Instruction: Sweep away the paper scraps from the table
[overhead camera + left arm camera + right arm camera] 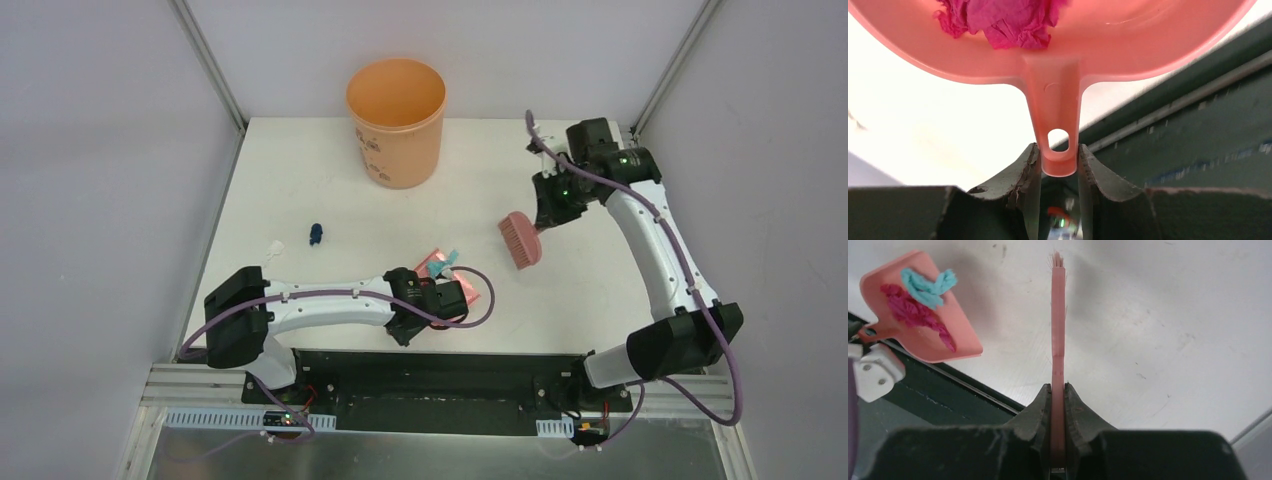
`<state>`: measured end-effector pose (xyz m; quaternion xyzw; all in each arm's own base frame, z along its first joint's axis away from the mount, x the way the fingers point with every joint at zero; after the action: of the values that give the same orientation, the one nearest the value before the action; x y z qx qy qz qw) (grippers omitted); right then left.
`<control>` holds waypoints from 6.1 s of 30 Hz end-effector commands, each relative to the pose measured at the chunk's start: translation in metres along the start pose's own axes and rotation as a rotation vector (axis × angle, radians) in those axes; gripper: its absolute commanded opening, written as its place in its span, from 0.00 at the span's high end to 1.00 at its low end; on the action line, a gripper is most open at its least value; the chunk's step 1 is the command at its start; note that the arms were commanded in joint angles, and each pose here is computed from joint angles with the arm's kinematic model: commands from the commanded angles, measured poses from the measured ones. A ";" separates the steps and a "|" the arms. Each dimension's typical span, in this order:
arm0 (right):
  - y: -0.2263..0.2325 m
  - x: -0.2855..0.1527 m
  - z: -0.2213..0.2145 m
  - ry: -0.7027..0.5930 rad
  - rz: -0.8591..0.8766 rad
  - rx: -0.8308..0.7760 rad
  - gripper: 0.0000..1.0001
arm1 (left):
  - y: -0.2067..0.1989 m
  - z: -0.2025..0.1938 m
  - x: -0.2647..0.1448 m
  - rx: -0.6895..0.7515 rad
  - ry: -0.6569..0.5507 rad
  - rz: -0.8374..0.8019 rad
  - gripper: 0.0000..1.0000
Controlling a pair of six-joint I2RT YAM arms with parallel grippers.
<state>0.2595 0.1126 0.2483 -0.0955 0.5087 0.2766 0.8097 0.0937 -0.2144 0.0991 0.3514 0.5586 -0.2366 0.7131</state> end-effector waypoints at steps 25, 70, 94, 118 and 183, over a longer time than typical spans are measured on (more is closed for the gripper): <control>0.005 0.048 -0.027 -0.202 0.388 0.328 1.00 | 0.044 0.052 0.011 -0.190 -0.310 0.095 1.00; 0.016 0.062 -0.052 -0.227 0.564 0.327 1.00 | 0.196 0.203 -0.153 -0.439 -0.605 -0.095 1.00; 0.004 0.062 -0.054 -0.242 0.531 0.353 1.00 | 0.264 0.314 -0.147 -0.808 -0.966 -0.915 1.00; 0.000 0.059 -0.054 -0.259 0.524 0.364 1.00 | 0.304 0.311 -0.140 -1.078 -1.116 -1.596 1.00; 0.022 0.065 -0.040 -0.247 0.559 0.287 1.00 | 0.206 -0.008 -0.085 -0.859 -0.524 -0.110 1.00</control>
<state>0.2360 0.1135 0.1608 0.2193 0.4727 0.3807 0.7639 0.2304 -0.1187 0.2404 -0.1502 0.4433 -0.1779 0.8656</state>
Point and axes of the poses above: each gripper's point midway between its finger pads, its own x axis out along the fingers, its own y axis along the line the jaws close on, z = x × y, the point moved 2 cm from there along -x, back along the fingers
